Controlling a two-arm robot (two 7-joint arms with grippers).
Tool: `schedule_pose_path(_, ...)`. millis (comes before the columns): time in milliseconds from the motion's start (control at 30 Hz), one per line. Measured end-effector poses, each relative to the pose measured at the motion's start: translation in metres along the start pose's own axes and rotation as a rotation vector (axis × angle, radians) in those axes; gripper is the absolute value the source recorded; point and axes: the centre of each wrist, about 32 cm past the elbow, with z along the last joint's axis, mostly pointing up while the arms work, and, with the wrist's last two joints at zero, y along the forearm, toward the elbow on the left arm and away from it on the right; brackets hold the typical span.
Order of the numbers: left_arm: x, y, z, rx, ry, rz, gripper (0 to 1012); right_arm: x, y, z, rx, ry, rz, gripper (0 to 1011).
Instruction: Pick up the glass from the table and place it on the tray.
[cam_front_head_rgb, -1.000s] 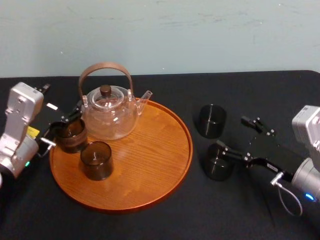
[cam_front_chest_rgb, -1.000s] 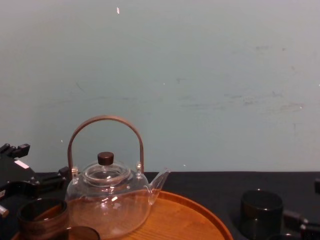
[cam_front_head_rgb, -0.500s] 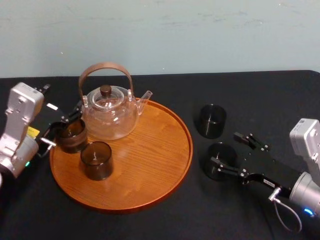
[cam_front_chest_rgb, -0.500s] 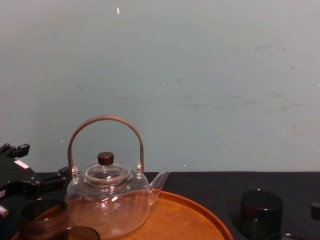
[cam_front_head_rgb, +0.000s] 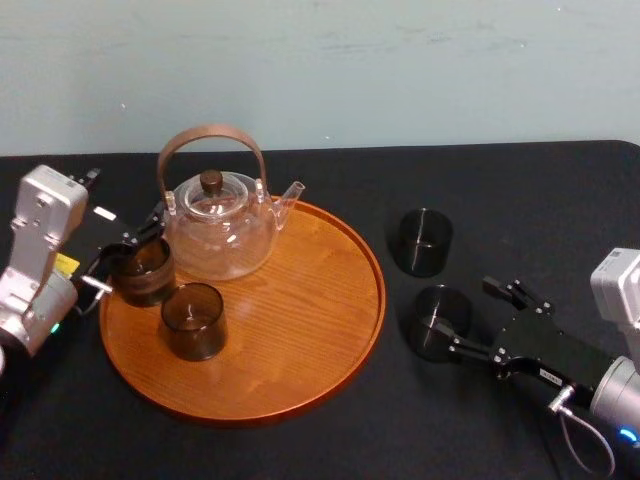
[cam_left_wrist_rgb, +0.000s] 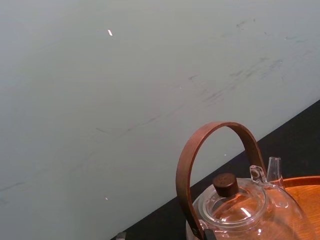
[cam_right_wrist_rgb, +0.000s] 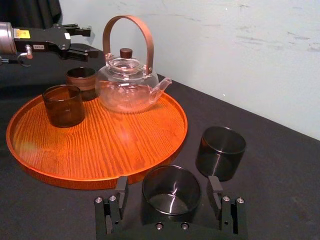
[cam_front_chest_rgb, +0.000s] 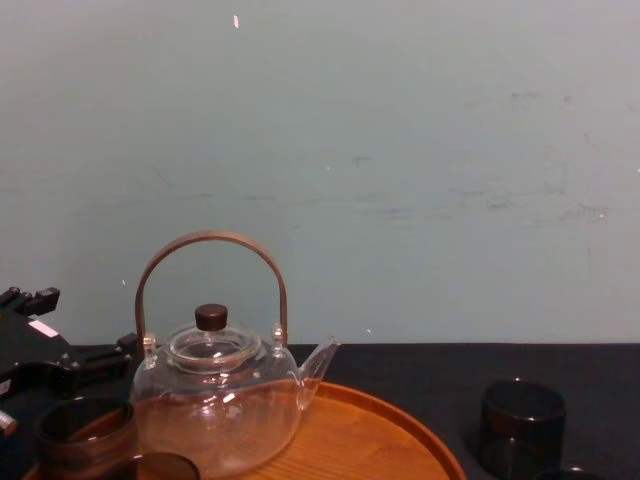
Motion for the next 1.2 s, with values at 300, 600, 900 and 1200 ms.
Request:
schedule_pose_path(300, 0.0, 0.0, 0.0, 0.0, 0.0, 0.0, 1001, 0.0015, 0.0, -0.006, -0.017, 0.02, -0.009, 1002)
schedule_pose_path(600, 0.0, 0.0, 0.0, 0.0, 0.0, 0.0, 1001, 0.0057, 0.006, -0.014, -0.049, 0.048, -0.015, 1002)
schedule_pose_path(900, 0.0, 0.0, 0.0, 0.0, 0.0, 0.0, 1001, 0.0097, 0.016, -0.018, -0.068, 0.065, -0.001, 1002)
schedule_pose_path(1200, 0.0, 0.0, 0.0, 0.0, 0.0, 0.0, 1001, 0.0139, 0.025, -0.02, -0.081, 0.069, 0.01, 1002)
